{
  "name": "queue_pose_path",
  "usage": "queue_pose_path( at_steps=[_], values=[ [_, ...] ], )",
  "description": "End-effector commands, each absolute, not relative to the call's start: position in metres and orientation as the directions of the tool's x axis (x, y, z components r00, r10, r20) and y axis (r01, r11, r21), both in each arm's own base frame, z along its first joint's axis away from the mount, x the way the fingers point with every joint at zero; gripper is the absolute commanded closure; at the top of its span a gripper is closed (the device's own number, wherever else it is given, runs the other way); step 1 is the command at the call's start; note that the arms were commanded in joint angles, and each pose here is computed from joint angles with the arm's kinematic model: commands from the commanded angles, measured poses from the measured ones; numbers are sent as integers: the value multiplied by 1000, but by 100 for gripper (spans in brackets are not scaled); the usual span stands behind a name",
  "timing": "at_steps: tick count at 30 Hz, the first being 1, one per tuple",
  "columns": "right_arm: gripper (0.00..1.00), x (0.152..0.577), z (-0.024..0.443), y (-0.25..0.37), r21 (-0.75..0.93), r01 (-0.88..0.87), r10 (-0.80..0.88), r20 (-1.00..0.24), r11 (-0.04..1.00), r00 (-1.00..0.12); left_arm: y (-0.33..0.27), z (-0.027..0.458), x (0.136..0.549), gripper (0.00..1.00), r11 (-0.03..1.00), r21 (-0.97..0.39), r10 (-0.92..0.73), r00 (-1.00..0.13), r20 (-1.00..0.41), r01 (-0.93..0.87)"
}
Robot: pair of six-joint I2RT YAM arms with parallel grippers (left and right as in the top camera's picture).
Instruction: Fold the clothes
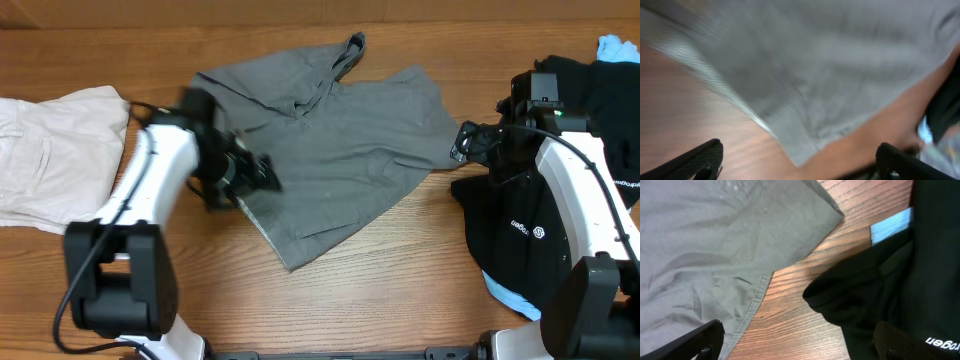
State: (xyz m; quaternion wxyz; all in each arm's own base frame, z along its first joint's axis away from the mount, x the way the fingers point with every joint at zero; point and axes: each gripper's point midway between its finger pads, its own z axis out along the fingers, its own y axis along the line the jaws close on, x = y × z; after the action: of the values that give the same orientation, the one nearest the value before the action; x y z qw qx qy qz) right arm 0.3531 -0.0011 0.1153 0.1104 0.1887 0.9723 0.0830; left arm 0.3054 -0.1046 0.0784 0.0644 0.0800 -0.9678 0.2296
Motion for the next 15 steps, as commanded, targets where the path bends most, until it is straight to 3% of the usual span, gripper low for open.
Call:
queue_pose_path(
  at_steps=[1,5,15],
  values=[
    [0,355,123,-3,196,339,378,-213,920,-901,-151,58,262,0,862,-470,-55,-957,285,-189],
    [0,355,123,-3,196,339,378,-213,920,-901,-177,34,229,0,881,-439,-20,-942,334,-175],
    [0,354,123,-3,194,340,378,-210,920,-902,-179,14,205,5,884,-390,-85,-910,406,-256]
  ],
)
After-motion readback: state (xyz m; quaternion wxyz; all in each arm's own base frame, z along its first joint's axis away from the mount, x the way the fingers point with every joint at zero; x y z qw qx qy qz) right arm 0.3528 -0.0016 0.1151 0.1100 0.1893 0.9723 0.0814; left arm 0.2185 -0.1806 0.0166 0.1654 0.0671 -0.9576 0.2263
